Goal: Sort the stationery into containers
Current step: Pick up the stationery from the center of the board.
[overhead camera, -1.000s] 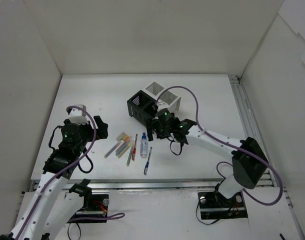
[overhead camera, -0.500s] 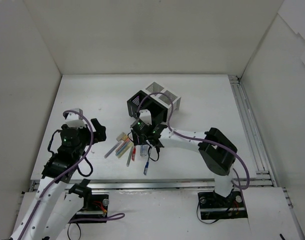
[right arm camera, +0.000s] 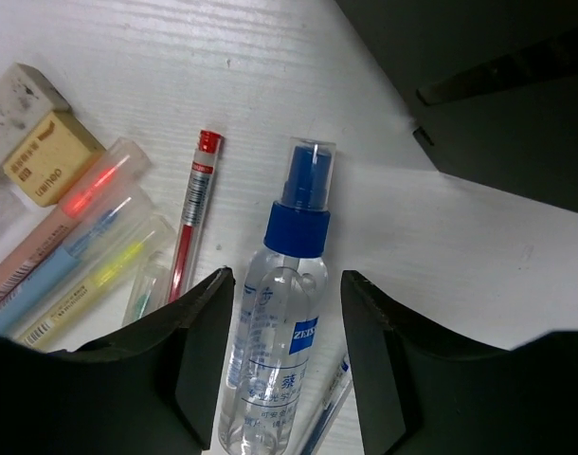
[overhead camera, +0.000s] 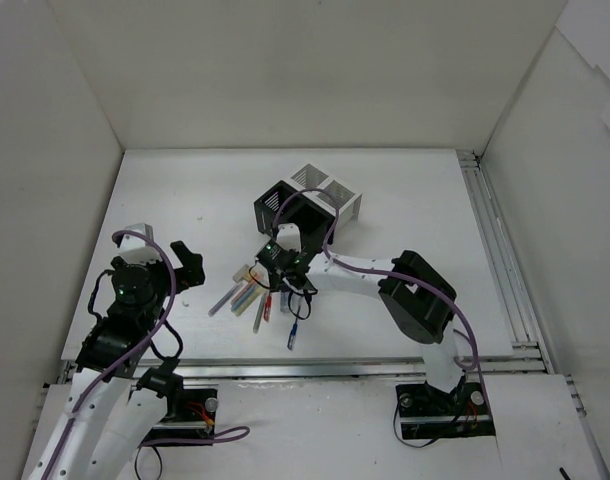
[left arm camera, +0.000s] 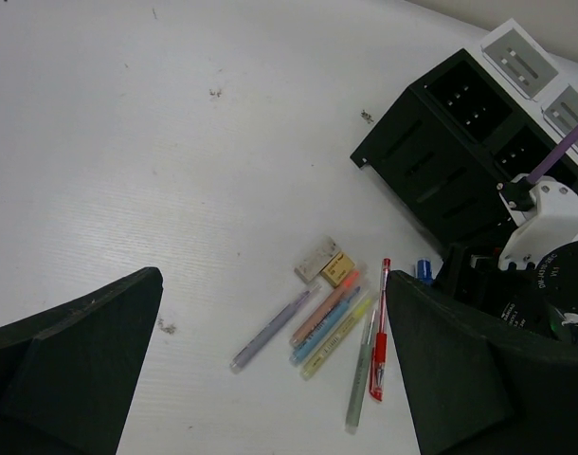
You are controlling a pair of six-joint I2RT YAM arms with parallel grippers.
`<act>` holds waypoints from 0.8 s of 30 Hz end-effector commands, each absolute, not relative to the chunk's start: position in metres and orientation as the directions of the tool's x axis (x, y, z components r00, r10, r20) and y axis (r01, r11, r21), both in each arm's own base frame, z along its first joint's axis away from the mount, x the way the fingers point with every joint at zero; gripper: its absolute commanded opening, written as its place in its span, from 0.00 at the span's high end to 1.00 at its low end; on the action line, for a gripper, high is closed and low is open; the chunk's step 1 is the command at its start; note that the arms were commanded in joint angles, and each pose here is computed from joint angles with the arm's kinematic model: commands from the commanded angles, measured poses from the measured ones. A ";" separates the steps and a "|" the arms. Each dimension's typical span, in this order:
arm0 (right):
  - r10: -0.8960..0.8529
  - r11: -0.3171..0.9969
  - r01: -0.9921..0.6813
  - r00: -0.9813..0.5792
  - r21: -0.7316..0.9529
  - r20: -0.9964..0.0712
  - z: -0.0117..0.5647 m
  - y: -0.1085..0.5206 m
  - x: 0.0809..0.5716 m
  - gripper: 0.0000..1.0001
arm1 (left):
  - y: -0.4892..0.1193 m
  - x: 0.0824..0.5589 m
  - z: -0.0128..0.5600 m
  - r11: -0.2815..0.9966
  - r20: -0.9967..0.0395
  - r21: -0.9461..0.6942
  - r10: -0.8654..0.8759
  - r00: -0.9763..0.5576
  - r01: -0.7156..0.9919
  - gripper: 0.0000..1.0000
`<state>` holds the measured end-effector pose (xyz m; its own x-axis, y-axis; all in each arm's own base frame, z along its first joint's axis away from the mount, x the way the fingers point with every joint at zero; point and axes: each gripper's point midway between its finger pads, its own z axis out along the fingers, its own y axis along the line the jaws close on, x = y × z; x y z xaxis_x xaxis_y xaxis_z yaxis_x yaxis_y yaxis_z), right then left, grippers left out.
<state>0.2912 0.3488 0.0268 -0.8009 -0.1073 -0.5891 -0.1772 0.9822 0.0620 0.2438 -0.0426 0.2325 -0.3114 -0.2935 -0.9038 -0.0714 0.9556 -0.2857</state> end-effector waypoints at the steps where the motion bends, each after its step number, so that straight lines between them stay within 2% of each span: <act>1: -0.065 0.990 -0.126 -0.825 0.069 -0.561 0.031 0.347 0.291 0.54 | -0.039 0.250 0.244 0.948 -0.909 -0.302 -0.318 -0.271 -0.100 0.00; 5: -0.066 0.989 -0.124 -0.850 0.077 -0.522 0.021 0.346 0.287 0.58 | -0.038 0.249 0.241 0.945 -0.905 -0.306 -0.326 -0.275 -0.113 0.00; 12: -0.067 0.984 -0.149 -0.822 0.101 -0.565 0.043 0.352 0.294 0.88 | -0.037 0.248 0.241 0.944 -0.905 -0.308 -0.328 -0.269 -0.115 0.00; 16: -0.073 0.969 -0.210 -0.749 0.132 -0.658 0.074 0.366 0.308 0.99 | -0.037 0.249 0.242 0.947 -0.908 -0.300 -0.321 -0.271 -0.115 0.00; 20: -0.061 0.917 -0.342 -0.626 0.204 -0.778 0.135 0.379 0.315 1.00 | -0.036 0.250 0.243 0.950 -0.911 -0.292 -0.313 -0.269 -0.113 0.00; 21: -0.083 0.886 -0.416 -0.576 0.205 -0.813 0.152 0.385 0.316 1.00 | -0.037 0.250 0.245 0.950 -0.913 -0.293 -0.312 -0.263 -0.107 0.00; 24: 0.017 0.786 -0.569 -0.370 0.241 -0.929 0.227 0.399 0.318 1.00 | -0.040 0.251 0.252 0.954 -0.919 -0.289 -0.300 -0.256 -0.081 0.00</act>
<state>0.2976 0.3659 0.0892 -0.6790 -0.1598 -0.7165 -0.3803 0.9114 0.1571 0.2438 -0.0361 0.2282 -0.3111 -0.3040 -0.9004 -0.1154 0.9525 -0.2817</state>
